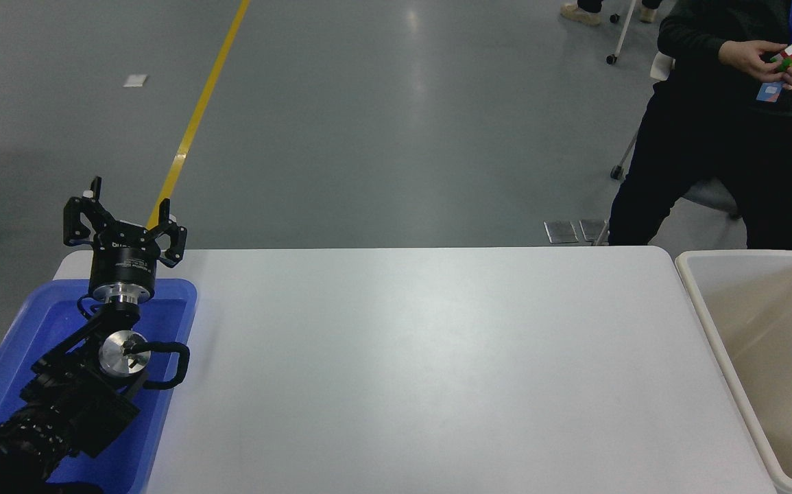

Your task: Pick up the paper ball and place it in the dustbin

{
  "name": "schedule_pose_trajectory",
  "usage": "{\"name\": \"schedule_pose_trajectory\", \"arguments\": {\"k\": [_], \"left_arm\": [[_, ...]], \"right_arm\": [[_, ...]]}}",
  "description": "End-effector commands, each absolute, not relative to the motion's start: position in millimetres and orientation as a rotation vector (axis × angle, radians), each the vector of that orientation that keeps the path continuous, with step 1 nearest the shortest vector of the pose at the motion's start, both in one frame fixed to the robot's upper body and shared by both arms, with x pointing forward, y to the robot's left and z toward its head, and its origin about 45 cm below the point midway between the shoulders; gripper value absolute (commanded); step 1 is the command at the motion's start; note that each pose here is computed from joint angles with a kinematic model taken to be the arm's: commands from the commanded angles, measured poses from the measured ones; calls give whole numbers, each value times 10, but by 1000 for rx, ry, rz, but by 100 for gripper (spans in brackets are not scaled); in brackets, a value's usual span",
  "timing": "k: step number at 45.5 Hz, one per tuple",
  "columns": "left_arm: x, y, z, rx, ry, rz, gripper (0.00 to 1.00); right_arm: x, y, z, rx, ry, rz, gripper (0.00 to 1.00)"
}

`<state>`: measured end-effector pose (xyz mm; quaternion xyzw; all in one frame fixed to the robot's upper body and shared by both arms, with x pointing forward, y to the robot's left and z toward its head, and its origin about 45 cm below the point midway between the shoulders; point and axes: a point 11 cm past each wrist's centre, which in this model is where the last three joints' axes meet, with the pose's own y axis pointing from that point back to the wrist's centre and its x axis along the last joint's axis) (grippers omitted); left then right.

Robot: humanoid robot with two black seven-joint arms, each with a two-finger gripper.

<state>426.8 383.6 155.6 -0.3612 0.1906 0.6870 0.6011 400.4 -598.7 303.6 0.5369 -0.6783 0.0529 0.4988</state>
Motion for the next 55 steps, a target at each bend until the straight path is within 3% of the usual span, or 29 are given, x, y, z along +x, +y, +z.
{"name": "schedule_pose_trajectory", "arguments": {"k": [1, 18, 35, 46, 47, 51, 52, 53, 55], "left_arm": [[4265, 3837, 1550, -835, 443, 1594, 99], [4265, 3838, 1551, -836, 441, 1594, 99], [4270, 3836, 1558, -837, 441, 1593, 99], [4265, 3840, 1552, -838, 441, 1595, 99], [4266, 3829, 1547, -836, 444, 1593, 99], [4270, 3836, 1558, -837, 441, 1593, 99], [4265, 3830, 1548, -837, 443, 1593, 99], [4266, 3831, 1548, -837, 444, 1593, 99], [4270, 3836, 1558, -837, 441, 1593, 99]], "right_arm": [[3765, -6050, 2043, 1062, -1959, -32, 0], [3248, -5632, 948, 1007, -2128, -538, 0], [2977, -5548, 628, 978, -2170, -690, 0], [2866, -5561, 550, 962, -2162, -708, 0], [2867, -5561, 550, 963, -2164, -708, 6], [2861, -5575, 557, 959, -2174, -714, 60], [2858, -5589, 565, 957, -2178, -715, 76], [2863, -5598, 576, 961, -2184, -718, 100], [2866, -5610, 588, 960, -2190, -722, 100]]}}
